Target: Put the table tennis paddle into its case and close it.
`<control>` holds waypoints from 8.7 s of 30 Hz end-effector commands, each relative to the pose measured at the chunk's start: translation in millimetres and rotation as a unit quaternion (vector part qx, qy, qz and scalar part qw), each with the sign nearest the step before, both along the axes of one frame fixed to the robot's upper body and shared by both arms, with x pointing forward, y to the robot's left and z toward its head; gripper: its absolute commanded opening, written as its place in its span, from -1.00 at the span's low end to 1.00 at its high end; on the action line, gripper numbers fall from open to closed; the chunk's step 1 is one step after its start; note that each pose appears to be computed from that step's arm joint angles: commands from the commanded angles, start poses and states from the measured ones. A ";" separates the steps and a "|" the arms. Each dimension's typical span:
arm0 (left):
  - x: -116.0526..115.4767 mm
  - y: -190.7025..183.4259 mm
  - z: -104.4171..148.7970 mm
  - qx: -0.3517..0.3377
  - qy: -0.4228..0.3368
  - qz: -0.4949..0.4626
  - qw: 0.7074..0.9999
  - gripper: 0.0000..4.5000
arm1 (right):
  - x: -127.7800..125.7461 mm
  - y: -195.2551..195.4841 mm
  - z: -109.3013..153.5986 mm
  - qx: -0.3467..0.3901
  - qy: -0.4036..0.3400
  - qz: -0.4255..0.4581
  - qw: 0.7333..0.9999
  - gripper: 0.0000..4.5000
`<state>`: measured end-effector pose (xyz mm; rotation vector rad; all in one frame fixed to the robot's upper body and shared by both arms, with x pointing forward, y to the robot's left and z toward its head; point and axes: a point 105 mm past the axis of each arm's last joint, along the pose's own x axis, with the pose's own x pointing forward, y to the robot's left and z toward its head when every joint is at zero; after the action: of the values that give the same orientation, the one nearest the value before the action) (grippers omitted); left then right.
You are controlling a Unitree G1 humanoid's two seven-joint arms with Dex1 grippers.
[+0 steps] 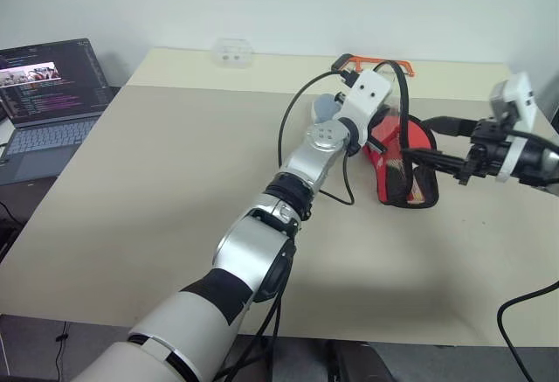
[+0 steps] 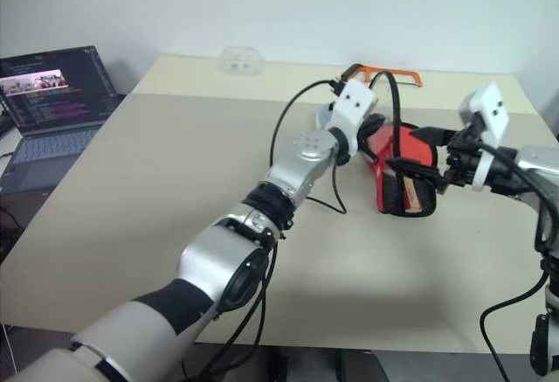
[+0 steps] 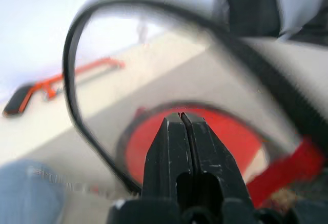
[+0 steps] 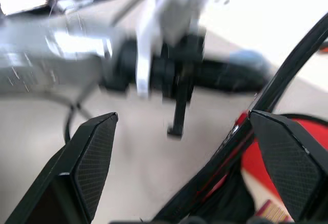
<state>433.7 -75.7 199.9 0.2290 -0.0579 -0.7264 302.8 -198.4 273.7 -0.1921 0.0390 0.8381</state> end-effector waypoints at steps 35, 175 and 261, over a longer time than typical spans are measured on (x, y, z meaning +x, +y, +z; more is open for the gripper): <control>-161.8 -149.6 -63.3 0.114 -0.064 -0.360 0.924 -0.98 | -23.1 10.1 38.9 0.054 -0.076 -0.068 0.993 1.00; -179.2 230.8 -50.3 0.195 0.136 -0.272 0.933 1.00 | -141.5 96.1 -196.8 0.231 0.560 0.044 0.794 -1.00; -83.4 150.4 -22.2 0.028 0.056 -0.164 0.984 1.00 | 4.2 80.4 -117.0 -0.018 0.163 0.079 0.983 0.91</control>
<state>345.9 81.5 160.5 0.2085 0.1024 -1.0455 315.8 -129.9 147.9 -0.0689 0.4070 0.9778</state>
